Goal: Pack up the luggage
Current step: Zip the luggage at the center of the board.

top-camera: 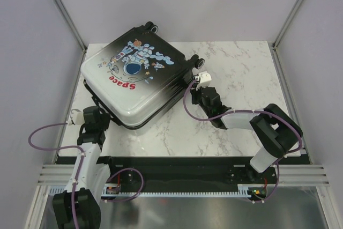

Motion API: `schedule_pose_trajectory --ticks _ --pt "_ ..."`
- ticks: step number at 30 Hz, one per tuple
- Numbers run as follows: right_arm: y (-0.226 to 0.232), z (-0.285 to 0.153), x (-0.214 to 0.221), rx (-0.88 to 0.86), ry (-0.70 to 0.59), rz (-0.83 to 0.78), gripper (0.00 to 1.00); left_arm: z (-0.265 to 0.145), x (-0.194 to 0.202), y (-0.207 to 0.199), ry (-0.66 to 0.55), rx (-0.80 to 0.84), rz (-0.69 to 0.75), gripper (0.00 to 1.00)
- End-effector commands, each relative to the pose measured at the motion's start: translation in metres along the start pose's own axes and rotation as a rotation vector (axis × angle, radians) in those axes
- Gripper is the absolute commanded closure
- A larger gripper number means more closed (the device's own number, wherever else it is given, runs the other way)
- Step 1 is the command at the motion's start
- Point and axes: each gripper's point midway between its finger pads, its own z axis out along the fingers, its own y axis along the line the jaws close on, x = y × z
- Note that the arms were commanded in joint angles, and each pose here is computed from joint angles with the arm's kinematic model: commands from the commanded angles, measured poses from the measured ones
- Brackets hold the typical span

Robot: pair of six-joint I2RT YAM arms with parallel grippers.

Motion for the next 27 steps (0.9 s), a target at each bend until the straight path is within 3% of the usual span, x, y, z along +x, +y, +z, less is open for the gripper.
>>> schedule_pose_trajectory --ticks 1,3,8,14,27 --pt "-0.045 0.007 -0.027 0.198 -0.054 0.009 1.0 0.003 0.009 0.021 0.038 -0.071 0.033 0.89" --pt "-0.058 0.009 -0.027 0.227 -0.05 0.025 1.0 0.004 0.005 0.03 0.029 -0.104 -0.01 0.98" --pt "-0.086 0.011 -0.033 0.273 -0.063 0.056 1.0 0.006 -0.012 0.046 -0.019 -0.131 -0.107 0.98" --pt "-0.119 0.021 -0.043 0.294 -0.081 0.072 1.0 0.008 -0.026 0.053 -0.034 -0.156 -0.097 0.98" --pt "-0.136 0.058 -0.064 0.266 -0.115 0.086 1.0 0.013 -0.045 0.059 -0.057 -0.178 -0.066 0.98"
